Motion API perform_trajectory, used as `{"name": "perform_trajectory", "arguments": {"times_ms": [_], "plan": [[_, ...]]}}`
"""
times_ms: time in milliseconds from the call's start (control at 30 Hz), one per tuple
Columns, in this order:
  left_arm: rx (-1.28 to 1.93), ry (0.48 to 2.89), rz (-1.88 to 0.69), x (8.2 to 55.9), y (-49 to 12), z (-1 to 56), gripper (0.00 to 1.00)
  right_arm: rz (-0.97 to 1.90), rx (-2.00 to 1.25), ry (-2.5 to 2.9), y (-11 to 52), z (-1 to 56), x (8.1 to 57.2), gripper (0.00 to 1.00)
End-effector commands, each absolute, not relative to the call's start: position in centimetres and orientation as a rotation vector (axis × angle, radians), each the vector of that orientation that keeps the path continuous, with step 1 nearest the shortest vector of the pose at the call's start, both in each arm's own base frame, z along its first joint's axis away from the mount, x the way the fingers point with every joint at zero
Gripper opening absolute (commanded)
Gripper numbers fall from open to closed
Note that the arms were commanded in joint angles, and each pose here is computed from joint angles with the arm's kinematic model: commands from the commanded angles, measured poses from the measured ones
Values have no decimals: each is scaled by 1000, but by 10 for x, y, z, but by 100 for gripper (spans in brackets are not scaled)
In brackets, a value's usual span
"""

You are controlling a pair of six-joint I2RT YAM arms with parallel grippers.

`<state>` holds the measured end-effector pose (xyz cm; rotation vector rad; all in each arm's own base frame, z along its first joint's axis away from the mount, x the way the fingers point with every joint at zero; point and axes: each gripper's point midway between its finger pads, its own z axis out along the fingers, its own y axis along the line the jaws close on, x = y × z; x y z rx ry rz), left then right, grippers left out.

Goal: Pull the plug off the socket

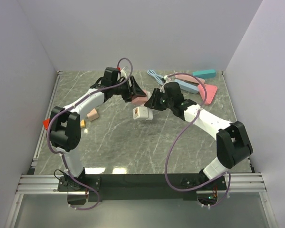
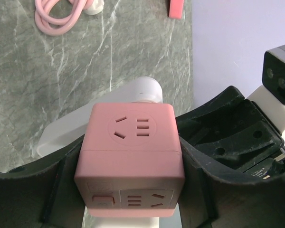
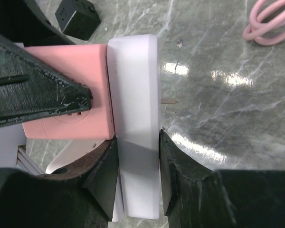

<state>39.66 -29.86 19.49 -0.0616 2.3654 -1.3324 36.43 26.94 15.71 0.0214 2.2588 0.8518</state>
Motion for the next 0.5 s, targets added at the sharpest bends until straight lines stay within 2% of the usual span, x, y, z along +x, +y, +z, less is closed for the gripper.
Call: {"name": "perform_trajectory", "arguments": {"times_ms": [0, 133, 467], "plan": [[105, 2162, -1471, 377, -296, 283, 0, 380, 321, 2499, 177, 81, 366, 0], [91, 2175, -1358, 378, -273, 282, 0, 349, 416, 2520, 145, 66, 368, 0], [52, 2122, -1329, 380, -231, 305, 0, 516, 253, 2404, 150, 116, 378, 0]]}}
